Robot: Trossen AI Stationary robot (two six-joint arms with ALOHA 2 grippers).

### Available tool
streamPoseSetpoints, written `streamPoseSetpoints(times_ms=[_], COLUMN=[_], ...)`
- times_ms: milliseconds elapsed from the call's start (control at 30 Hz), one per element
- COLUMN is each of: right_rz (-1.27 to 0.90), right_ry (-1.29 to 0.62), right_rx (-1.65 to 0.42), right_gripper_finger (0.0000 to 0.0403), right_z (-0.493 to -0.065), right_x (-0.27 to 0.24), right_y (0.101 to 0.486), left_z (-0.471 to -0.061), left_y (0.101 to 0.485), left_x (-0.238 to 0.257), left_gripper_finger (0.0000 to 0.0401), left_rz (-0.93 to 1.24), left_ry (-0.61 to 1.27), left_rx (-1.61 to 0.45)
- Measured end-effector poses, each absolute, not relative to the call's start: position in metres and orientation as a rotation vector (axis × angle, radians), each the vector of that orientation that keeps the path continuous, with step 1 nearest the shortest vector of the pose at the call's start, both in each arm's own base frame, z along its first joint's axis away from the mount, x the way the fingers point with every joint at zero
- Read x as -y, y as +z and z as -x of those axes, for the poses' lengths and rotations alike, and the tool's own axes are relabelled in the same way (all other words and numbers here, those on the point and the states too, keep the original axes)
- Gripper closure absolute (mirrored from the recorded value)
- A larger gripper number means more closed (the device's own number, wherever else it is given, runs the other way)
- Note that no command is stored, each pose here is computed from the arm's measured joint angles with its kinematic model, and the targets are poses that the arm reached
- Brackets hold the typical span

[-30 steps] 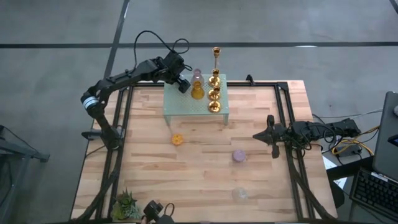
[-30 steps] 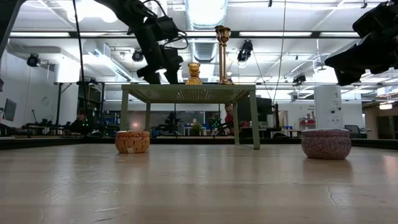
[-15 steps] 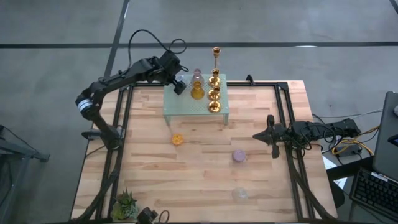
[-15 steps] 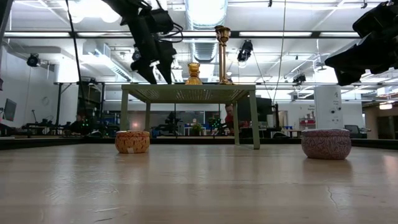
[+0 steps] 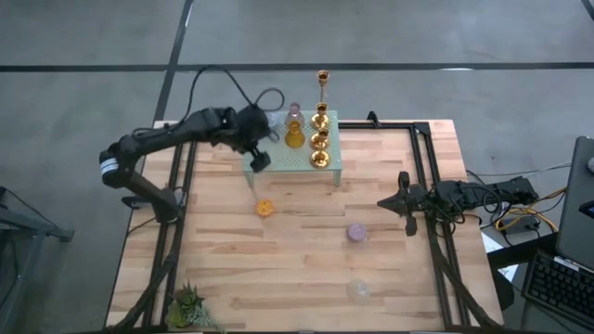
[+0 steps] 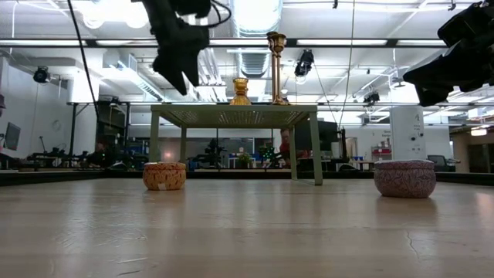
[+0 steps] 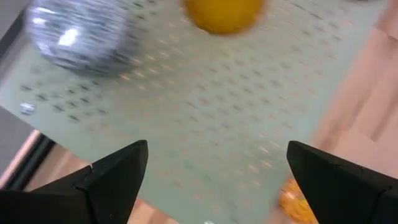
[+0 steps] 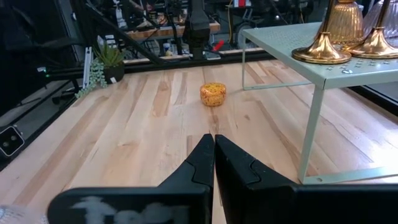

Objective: Pick & Place candle stick holders
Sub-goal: Put the yellow patterned scented candle on the shelf aligned with the yellow patterned scented candle

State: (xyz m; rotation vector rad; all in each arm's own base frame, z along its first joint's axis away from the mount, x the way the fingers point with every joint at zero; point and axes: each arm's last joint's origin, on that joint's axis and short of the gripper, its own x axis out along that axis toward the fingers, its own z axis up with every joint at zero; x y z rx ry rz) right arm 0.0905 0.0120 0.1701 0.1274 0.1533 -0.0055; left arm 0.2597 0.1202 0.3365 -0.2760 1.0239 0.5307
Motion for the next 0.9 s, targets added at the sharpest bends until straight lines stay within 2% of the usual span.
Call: streamPoseSetpoints(times_ms=[233,500,900], right_rz=[-0.127,-0.128,-0.127], right_ry=[-0.005,-0.005,-0.006], right_rx=[-0.153,-0.153,-0.153], right_gripper_finger=[0.0394,0.0394,0.0394], right_z=[-0.090,-0.090,-0.090], right_x=[-0.012,-0.012,-0.012], right_y=[0.170,0.170,0.170], left_z=[-0.259,-0.265,-0.262], left_y=[0.322,0.277,0.225], left_x=[-0.064,-0.014,-0.007], left_gripper_finger=[0.0013,0.0013,0.0013], left_rz=[0.211,0.061,0.062], left_ry=[0.378,0.145,0.136], left_rx=[-1.016,-1.021,-0.992])
